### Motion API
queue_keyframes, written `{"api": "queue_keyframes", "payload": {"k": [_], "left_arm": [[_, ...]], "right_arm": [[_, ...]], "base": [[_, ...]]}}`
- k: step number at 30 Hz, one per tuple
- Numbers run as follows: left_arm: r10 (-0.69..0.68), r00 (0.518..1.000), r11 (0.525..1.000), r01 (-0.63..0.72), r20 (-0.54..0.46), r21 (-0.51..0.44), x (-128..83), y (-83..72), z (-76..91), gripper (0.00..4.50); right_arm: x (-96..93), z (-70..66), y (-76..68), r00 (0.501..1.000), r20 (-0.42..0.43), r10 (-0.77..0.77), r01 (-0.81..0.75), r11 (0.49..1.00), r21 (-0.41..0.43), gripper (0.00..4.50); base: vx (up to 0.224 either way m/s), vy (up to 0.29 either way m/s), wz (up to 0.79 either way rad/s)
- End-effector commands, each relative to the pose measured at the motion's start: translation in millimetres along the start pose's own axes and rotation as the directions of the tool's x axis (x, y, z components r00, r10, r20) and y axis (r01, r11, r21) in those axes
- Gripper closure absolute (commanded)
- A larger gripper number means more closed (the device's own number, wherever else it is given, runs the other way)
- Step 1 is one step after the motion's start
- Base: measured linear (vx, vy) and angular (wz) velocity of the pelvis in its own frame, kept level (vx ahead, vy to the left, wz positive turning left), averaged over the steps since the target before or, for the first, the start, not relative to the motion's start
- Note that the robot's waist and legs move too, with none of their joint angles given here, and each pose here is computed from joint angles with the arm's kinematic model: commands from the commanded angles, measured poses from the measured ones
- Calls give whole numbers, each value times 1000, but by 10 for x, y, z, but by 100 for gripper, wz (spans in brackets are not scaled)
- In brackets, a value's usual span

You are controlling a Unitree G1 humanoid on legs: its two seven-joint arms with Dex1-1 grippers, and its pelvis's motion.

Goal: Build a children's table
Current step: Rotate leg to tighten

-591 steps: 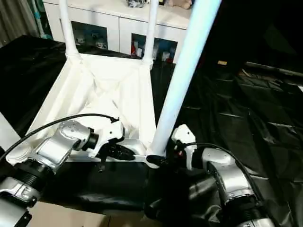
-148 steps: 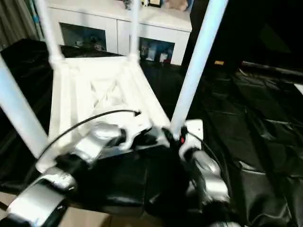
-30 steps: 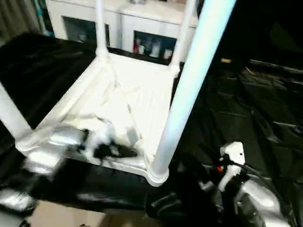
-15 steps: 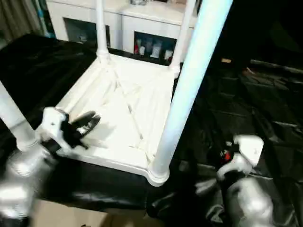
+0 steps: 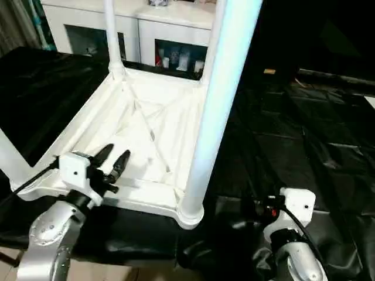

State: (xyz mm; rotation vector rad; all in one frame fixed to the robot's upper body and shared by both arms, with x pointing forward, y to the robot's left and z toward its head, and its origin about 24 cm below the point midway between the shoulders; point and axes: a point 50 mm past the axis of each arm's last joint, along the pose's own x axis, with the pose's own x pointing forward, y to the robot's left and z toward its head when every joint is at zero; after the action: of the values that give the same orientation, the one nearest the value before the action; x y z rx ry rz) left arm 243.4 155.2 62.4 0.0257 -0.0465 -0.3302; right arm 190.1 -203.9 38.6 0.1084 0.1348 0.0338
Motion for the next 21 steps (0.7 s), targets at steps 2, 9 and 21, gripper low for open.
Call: {"api": "queue_keyframes", "payload": {"k": [2, 9, 21], "left_arm": [[40, 999, 999, -39, -17, 10, -55, 51, -10, 158], [-24, 996, 999, 27, -83, 33, -265, 31, -74, 108], [-52, 998, 996, 49, -47, -74, -293, -6, -164, 94]], "right_arm": [[-27, -1, 2, 1000, -5, -5, 5, 1000, 12, 0], [-288, -198, 49, 997, -82, -4, 6, 1000, 23, 0], [-401, -108, 349, 922, -80, 379, -380, 925, 9, 0]], "base": [[-64, 13, -1], [-115, 38, -5], [-48, -2, -2]]}}
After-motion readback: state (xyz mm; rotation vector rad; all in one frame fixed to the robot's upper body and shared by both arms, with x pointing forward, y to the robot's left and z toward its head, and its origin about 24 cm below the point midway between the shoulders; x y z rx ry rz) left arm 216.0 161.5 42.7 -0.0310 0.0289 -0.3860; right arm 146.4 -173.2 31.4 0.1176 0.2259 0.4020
